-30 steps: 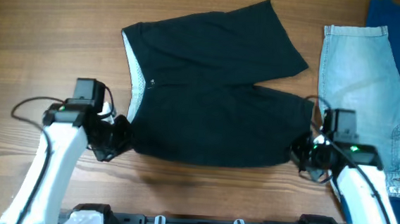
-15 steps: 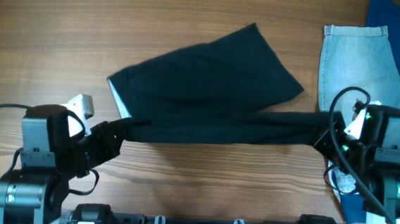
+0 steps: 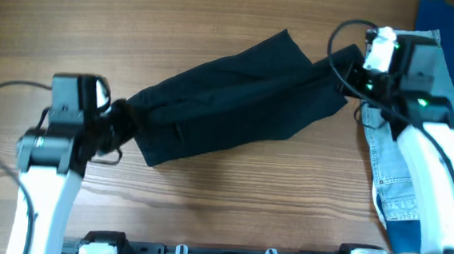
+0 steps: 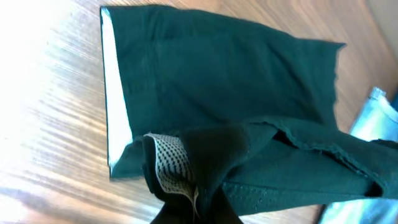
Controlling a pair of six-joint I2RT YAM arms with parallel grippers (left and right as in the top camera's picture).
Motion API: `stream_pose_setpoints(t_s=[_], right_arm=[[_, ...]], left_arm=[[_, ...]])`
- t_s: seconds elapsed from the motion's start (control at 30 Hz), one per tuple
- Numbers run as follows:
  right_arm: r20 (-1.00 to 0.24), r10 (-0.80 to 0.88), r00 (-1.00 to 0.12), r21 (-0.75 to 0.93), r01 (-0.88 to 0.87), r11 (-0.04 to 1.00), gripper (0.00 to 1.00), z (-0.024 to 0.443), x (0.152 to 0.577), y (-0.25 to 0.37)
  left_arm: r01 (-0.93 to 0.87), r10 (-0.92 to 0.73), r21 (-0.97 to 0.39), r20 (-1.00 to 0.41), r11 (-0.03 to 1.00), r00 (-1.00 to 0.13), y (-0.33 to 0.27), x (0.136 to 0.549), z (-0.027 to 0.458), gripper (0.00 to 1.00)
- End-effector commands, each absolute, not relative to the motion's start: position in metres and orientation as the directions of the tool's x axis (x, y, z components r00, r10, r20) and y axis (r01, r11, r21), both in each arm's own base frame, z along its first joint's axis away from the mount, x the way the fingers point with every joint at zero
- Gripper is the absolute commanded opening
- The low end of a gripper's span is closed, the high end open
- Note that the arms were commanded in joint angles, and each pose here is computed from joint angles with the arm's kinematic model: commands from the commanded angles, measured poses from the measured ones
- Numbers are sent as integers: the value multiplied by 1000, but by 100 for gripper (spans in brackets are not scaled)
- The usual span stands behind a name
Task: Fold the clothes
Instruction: 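Lift the bottom edge and fold it up over the top half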
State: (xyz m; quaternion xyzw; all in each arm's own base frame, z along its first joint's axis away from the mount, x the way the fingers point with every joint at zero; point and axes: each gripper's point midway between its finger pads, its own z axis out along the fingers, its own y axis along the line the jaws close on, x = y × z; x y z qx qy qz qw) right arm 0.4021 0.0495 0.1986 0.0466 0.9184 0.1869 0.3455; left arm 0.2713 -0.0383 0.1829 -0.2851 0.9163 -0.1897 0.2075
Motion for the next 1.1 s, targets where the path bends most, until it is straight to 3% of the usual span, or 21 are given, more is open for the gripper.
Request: stream_pose_setpoints(t_s=[0.0, 0.23, 0.5, 0.57, 0.6, 0.67, 0.73, 0.83, 0.93, 1.07], right_arm=[[-642, 202, -739, 337, -36, 941, 4, 182, 433, 35], [-642, 115, -758, 325, -133, 936, 4, 134, 464, 73], [-688, 85, -721, 331, -207, 921, 12, 114, 489, 108], [-687, 136, -714, 368, -181, 912, 30, 112, 497, 111], [-681, 181, -709, 403, -157, 902, 59, 112, 501, 113], [-674, 264, -690, 463, -116, 879, 69, 116, 510, 114], [-688, 269, -674, 481, -145, 865, 69, 122, 514, 119], [-707, 239, -666, 458, -173, 872, 71, 123, 515, 118], [-685, 223, -693, 434, -143, 889, 67, 112, 510, 106], [-505, 368, -780, 332, 219, 918, 63, 62, 476, 47]], left_arm=[[-559, -649, -333, -320, 759, -690, -4, 300, 156, 4], [-611, -672, -281, -295, 740, -679, 4, 343, 104, 4], [-627, -686, -280, -307, 727, -659, 8, 355, 93, 4], [-627, -686, -279, -306, 728, -660, 8, 355, 93, 4], [-627, -686, -277, -305, 728, -661, 8, 355, 92, 4], [-628, -686, -276, -304, 728, -661, 8, 354, 92, 10], [-630, -686, -272, -308, 727, -659, 9, 354, 92, 18], [-641, -687, -253, -330, 725, -647, 16, 355, 93, 20], [-648, -697, -262, -347, 715, -628, 22, 359, 95, 22], [-654, -724, -311, -330, 689, -606, 19, 364, 97, 24]])
